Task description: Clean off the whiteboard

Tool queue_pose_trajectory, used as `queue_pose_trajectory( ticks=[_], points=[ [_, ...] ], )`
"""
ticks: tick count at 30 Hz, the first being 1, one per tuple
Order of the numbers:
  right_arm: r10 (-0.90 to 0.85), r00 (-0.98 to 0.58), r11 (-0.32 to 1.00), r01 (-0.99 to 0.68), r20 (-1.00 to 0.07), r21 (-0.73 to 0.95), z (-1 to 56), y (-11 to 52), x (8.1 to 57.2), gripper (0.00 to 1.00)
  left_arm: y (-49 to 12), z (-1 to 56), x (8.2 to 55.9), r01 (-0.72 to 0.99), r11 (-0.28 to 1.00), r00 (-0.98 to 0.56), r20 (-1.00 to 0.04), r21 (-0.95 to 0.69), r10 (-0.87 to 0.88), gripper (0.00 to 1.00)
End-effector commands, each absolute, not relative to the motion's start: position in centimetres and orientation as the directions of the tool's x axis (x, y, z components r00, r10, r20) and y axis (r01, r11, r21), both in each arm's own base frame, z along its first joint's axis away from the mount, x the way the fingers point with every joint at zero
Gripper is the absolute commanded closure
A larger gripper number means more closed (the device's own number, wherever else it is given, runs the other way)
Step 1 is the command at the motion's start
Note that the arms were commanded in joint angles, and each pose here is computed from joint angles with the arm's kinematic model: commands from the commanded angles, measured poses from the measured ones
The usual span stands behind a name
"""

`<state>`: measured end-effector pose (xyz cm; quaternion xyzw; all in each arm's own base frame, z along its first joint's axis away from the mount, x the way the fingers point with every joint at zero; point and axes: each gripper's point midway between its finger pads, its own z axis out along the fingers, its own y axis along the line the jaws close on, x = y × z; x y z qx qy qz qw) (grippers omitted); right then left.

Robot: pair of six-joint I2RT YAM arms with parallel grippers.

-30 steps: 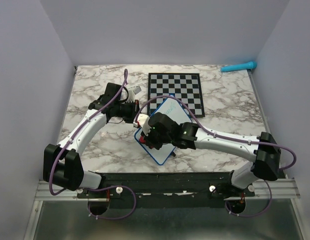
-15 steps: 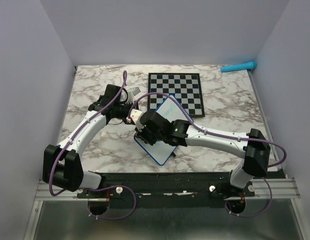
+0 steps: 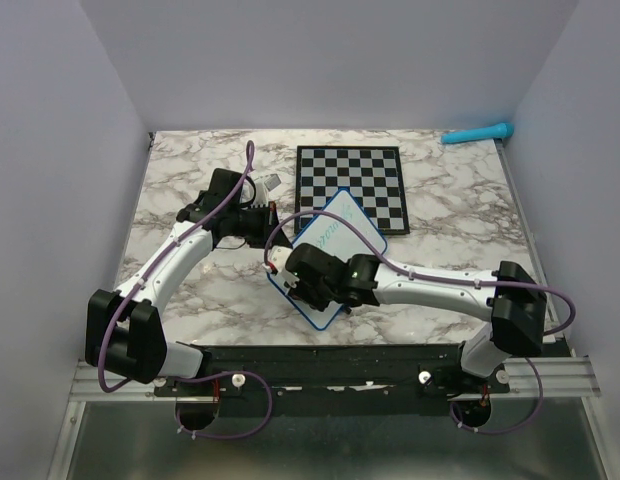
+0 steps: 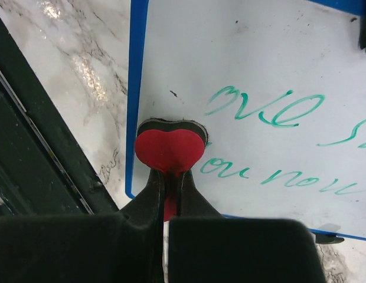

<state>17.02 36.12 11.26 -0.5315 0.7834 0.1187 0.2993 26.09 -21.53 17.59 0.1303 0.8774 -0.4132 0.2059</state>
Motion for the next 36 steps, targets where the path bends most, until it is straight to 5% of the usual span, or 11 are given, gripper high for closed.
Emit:
queue_pose_trajectory(
  ticks=[1,12,24,36],
  points=[
    [-0.804,-0.247,0.378,-0.915,-0.541,-0.144,10.3,35.4,16.2,0.99,-21.7,18.4,26.6,0.405,0.623,-0.87,-0.491,-0.669,0.037,1.0],
    [-0.747,-0.211,0.434,-0.873,-0.631,-0.223,14.4,39.1,19.6,0.99,-21.7,18.4,26.6,0.409,0.626,-0.867,-0.497,-0.664,0.038,1.0],
    [-0.798,-0.272,0.421,-0.89,-0.538,-0.176,9.9,34.0,18.0,0.99,-21.6,18.6,26.2,0.422,0.622,-0.861,-0.506,-0.66,0.047,1.0],
    [-0.702,-0.252,0.478,-0.86,-0.666,-0.179,15.6,38.1,22.7,0.99,-21.8,18.7,26.3,0.429,0.619,-0.858,-0.511,-0.658,0.051,1.0]
  ],
)
